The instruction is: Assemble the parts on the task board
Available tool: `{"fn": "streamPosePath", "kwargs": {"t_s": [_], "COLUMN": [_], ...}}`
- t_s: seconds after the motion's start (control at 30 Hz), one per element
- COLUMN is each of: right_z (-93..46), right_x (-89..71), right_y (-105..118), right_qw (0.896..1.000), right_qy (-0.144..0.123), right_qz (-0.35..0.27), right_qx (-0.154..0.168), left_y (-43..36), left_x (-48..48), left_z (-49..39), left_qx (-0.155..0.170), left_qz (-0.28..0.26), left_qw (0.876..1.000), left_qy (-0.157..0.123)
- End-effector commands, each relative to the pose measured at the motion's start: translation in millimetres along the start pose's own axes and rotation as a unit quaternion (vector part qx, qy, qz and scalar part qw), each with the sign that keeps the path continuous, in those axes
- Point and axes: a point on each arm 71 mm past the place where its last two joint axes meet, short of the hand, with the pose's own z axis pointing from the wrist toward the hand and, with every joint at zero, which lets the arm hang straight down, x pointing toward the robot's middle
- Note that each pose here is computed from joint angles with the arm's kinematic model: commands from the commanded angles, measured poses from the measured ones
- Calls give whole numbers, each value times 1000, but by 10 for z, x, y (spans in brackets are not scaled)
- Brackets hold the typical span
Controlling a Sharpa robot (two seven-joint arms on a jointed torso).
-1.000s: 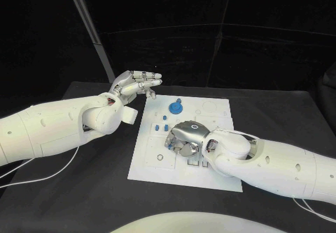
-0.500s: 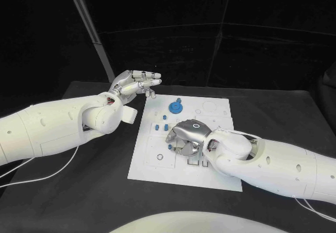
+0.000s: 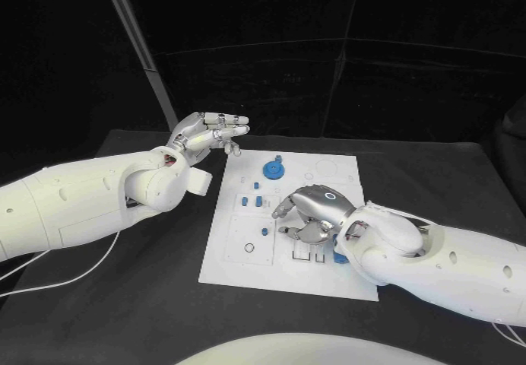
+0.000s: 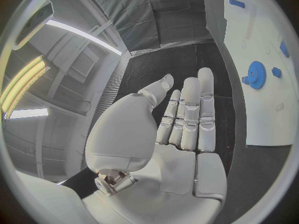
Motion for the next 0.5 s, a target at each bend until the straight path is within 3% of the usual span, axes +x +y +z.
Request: {"fn": "streamPosePath", "kwargs": {"t_s": [0.03,0.27,0.5], "right_z": [-84,-227,-274], "right_x": [-125,-359,-432], "right_y": [-126,-450,-586], "right_qw": [999,994,991], "right_qy": [-3,25,32], "right_qz": [32,12,-1], "right_qx": [39,105,126], "left_y": [-12,-10,-5], "left_x": [6,8,15], "left_z": [3,6,16], "left_qx": [2,2,1], "left_qz": [-3,-3,-3], "left_qw": [1000,1000,1000], "left_qy": [3,3,4]}}
